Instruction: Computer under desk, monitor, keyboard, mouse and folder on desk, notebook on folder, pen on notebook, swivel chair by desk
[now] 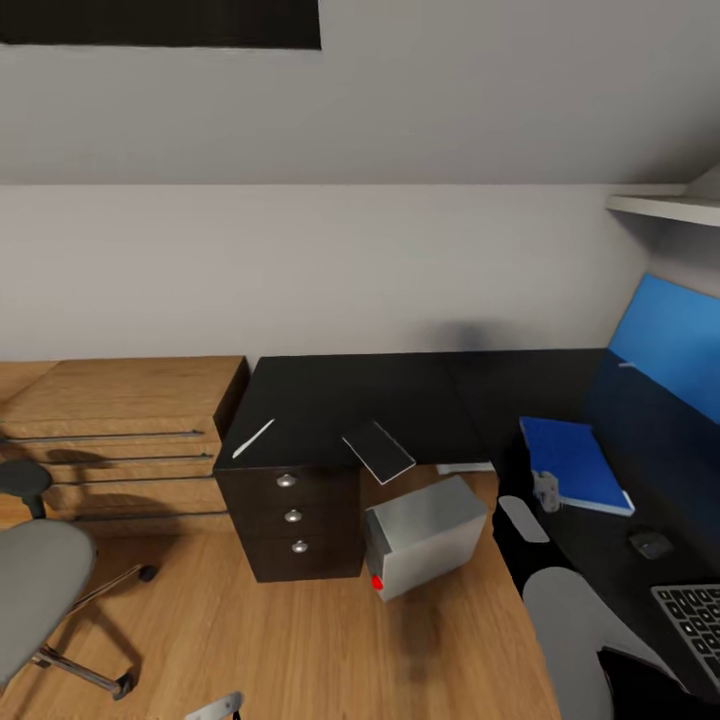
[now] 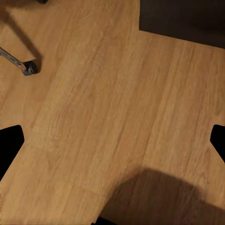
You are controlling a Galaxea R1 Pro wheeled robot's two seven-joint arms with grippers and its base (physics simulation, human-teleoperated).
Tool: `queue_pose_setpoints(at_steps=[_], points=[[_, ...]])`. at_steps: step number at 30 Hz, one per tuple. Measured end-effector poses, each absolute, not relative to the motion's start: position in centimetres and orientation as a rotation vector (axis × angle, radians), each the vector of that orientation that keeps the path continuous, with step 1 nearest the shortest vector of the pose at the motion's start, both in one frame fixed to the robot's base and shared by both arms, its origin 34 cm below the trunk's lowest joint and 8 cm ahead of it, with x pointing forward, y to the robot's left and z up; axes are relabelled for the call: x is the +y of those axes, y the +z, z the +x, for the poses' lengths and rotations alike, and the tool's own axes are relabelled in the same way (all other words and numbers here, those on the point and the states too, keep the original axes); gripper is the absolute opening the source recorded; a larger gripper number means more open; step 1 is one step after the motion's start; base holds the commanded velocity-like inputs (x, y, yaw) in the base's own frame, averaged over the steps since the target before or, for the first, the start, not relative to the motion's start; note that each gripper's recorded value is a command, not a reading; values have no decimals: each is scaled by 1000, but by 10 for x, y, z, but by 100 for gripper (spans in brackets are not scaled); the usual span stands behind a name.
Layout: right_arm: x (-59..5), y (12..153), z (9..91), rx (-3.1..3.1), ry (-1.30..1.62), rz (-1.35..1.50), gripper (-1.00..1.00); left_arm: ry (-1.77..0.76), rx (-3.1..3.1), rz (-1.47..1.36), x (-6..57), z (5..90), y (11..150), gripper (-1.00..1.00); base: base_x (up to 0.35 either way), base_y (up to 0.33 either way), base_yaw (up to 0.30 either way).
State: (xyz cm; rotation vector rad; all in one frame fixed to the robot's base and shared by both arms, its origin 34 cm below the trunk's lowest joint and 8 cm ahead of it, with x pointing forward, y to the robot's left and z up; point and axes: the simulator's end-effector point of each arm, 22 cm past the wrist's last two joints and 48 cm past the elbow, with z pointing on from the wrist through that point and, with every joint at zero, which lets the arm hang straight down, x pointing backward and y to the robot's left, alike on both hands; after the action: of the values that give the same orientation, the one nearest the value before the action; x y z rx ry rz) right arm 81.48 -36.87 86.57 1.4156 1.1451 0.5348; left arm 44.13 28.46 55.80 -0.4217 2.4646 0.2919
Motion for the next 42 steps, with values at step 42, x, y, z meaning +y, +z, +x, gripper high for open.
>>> queue_pose_setpoints(at_steps=[42], points=[[-238,798,827,1648,969,1407,100,257,2458,-431,263,448,537,100,0,0,116]])
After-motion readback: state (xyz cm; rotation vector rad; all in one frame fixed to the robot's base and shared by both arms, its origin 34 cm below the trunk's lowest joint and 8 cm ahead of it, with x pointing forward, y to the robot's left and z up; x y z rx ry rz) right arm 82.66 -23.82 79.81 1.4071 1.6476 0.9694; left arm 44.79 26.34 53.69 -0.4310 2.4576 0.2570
